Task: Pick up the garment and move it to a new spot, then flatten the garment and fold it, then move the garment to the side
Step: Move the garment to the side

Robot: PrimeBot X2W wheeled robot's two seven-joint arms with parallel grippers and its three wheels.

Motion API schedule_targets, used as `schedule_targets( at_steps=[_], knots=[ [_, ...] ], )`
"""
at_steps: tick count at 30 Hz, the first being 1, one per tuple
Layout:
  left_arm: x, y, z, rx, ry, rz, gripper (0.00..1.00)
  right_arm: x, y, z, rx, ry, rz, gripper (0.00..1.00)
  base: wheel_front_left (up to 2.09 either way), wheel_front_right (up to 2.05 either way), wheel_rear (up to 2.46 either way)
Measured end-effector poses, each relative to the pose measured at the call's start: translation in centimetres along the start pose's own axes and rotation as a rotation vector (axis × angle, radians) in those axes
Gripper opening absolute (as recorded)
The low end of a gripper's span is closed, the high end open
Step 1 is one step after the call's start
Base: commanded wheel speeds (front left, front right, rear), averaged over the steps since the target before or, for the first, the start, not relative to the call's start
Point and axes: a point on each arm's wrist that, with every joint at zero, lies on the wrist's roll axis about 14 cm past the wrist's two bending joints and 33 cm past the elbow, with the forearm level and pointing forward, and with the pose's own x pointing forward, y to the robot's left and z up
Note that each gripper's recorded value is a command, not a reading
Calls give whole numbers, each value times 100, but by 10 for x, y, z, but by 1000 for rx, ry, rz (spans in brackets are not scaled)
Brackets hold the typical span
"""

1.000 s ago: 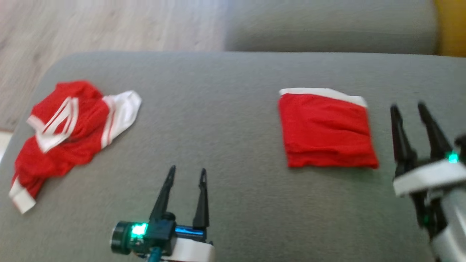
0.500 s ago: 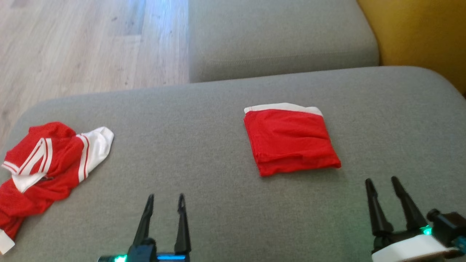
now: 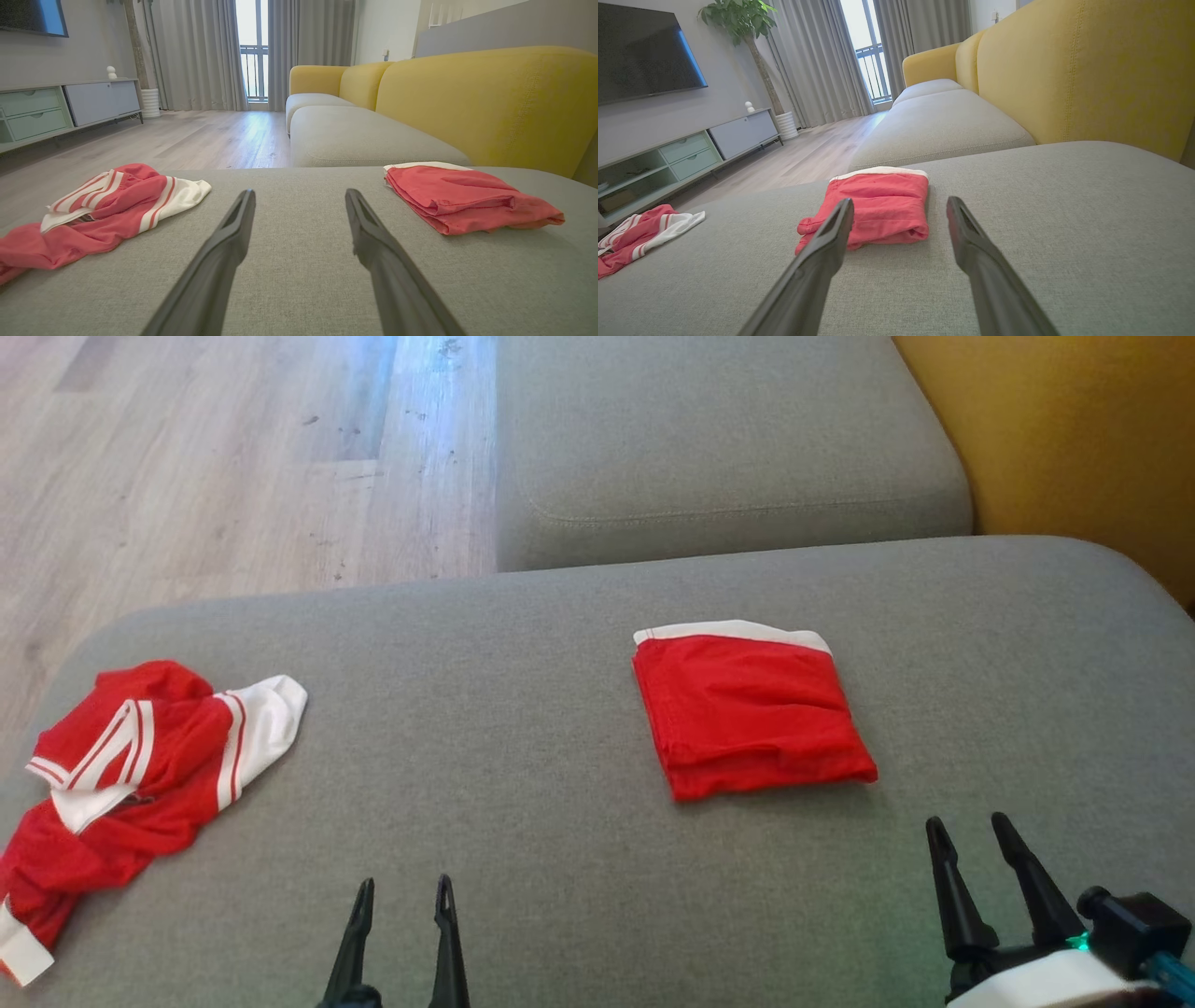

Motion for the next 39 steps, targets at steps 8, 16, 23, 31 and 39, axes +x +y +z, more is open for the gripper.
schedule_targets(
  at_steps=[8, 16, 23, 31, 39],
  knots=[
    [-1, 3, 2, 5, -10, 5, 100, 0, 4, -5, -1, 16, 13, 100, 0, 0, 0],
    [-1, 3, 2, 3, -8, 7, 100, 0, 5, -9, -1, 29, 16, 100, 0, 0, 0],
    [0, 4, -1, 0, 5, 14, 100, 2, 5, -13, 0, 44, 19, 100, 0, 0, 0],
    [0, 5, -7, -5, 27, 21, 100, 6, 4, -22, -4, 82, 23, 100, 0, 0, 0],
    [11, 7, -6, -9, 29, 31, 100, 20, -4, -44, 27, 184, 27, 100, 0, 0, 0]
  ],
)
